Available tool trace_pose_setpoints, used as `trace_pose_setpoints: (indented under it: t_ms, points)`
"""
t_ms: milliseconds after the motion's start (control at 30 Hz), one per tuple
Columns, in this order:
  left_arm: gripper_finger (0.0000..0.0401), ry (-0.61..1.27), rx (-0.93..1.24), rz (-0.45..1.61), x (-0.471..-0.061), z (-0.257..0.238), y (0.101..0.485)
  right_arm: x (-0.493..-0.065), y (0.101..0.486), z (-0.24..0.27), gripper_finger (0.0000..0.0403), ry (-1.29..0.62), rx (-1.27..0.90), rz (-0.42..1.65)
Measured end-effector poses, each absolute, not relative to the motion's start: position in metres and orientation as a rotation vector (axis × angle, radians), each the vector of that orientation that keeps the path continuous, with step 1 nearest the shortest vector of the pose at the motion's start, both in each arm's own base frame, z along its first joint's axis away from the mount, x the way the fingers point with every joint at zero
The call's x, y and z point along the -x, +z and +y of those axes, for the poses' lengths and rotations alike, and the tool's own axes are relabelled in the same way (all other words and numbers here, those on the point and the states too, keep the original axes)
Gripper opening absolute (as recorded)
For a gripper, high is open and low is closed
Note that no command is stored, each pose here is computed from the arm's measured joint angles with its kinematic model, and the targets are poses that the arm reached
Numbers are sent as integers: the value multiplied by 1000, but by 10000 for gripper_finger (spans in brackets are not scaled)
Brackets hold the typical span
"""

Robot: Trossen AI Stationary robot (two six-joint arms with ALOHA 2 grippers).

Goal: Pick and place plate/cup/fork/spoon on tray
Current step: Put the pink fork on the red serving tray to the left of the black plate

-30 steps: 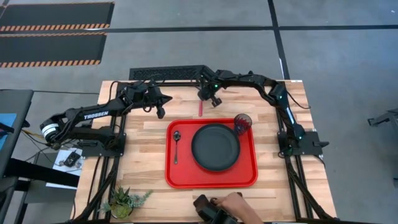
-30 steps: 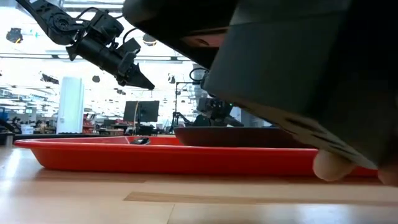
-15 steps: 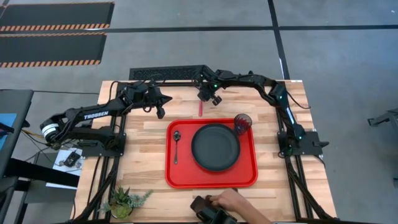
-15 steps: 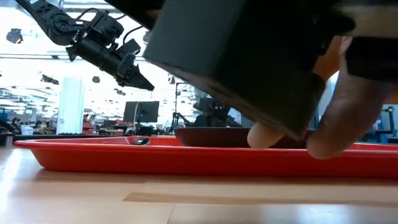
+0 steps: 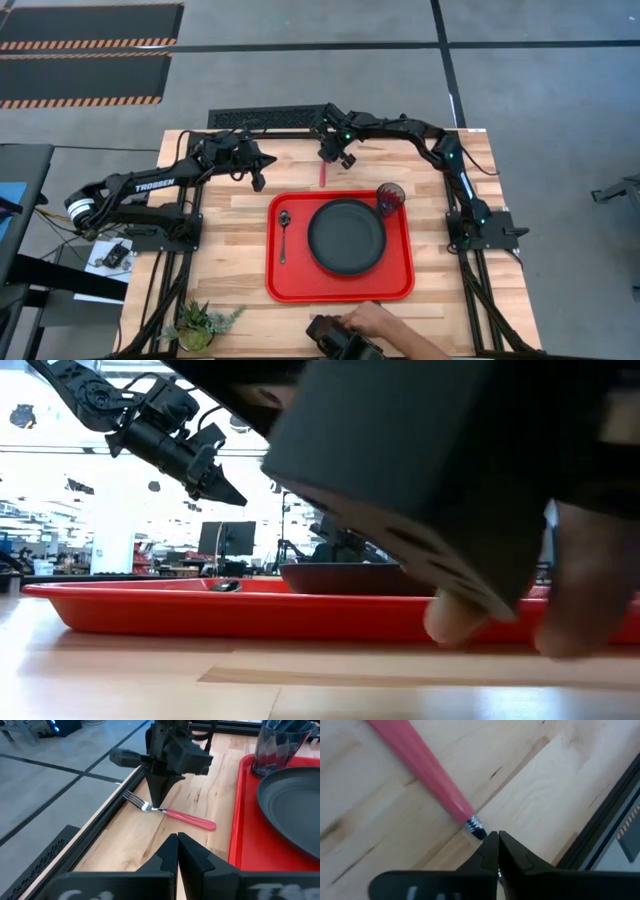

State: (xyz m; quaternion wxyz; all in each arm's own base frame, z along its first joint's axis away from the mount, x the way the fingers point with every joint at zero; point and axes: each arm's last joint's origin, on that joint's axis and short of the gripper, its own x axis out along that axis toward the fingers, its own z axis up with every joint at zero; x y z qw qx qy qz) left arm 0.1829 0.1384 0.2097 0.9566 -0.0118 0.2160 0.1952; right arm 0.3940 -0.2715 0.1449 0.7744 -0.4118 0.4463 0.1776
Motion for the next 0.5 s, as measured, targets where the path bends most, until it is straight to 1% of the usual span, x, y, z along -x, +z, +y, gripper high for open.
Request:
trace_pose_setpoints:
  t_ms: [100, 200, 367, 500]
  points:
    - [0, 393, 21, 439, -184, 137, 210, -392, 140, -274, 8, 403, 856, 944]
    - [0, 393, 23, 436, -186, 136, 211, -389, 141, -276, 8, 409, 841, 944]
    - [0, 403, 13, 432, -188, 134, 212, -384, 137, -273, 4, 431, 815, 1039]
    - [0, 418, 10, 436, -187, 134, 212, -383, 137, -273, 4, 415, 782, 1054]
